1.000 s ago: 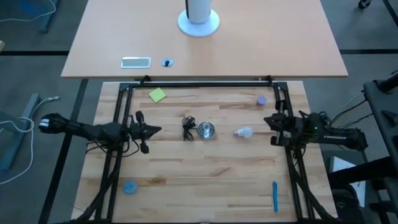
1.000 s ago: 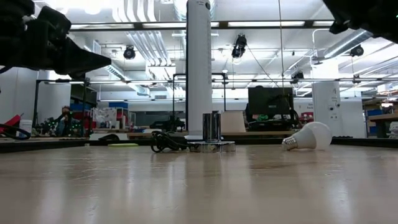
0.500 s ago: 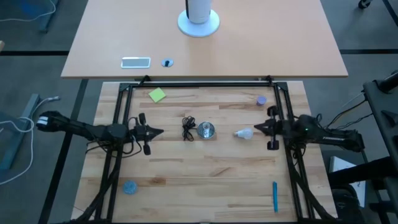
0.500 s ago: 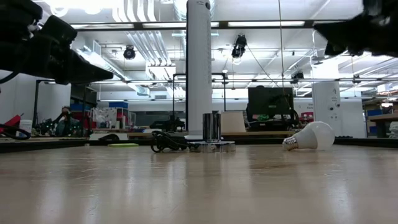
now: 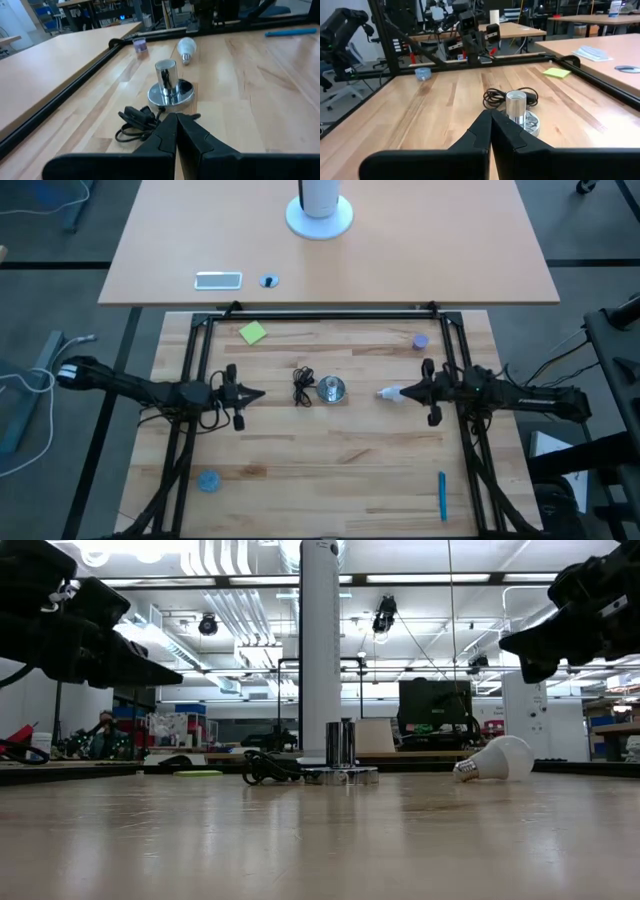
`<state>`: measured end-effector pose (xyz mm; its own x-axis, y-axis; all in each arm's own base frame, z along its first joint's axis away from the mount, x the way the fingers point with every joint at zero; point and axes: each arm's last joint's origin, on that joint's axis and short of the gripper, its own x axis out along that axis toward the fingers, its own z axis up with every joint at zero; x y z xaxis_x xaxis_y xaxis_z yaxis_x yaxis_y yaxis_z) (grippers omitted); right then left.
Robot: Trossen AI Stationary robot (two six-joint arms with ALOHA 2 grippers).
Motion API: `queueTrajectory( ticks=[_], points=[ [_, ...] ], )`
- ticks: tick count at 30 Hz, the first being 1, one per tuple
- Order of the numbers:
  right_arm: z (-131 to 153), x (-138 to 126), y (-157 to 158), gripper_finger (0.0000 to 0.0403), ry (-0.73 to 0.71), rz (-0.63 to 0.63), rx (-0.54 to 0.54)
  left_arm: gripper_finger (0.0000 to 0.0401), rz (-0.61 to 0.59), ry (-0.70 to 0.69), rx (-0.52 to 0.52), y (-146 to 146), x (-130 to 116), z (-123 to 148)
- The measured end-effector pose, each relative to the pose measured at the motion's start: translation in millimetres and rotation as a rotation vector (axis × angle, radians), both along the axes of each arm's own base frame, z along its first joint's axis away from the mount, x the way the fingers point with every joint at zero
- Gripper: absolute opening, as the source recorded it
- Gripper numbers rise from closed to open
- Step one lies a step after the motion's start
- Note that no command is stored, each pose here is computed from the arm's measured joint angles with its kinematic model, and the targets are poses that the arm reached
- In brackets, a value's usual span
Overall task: Screw lightbulb
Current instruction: Return to Home Position
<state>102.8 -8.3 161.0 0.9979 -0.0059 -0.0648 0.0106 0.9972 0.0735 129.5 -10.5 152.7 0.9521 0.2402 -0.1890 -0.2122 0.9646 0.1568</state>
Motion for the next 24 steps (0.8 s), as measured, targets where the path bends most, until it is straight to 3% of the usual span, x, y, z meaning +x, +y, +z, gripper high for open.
queueTrajectory(
  ticks=[24],
  points=[
    [-1.0, 0.7, 0.0, 0.0001, 0.013, 0.001, 0.002, 0.0000, 0.000, 0.108, 0.018, -0.8, 4.5, -12.2]
  ],
)
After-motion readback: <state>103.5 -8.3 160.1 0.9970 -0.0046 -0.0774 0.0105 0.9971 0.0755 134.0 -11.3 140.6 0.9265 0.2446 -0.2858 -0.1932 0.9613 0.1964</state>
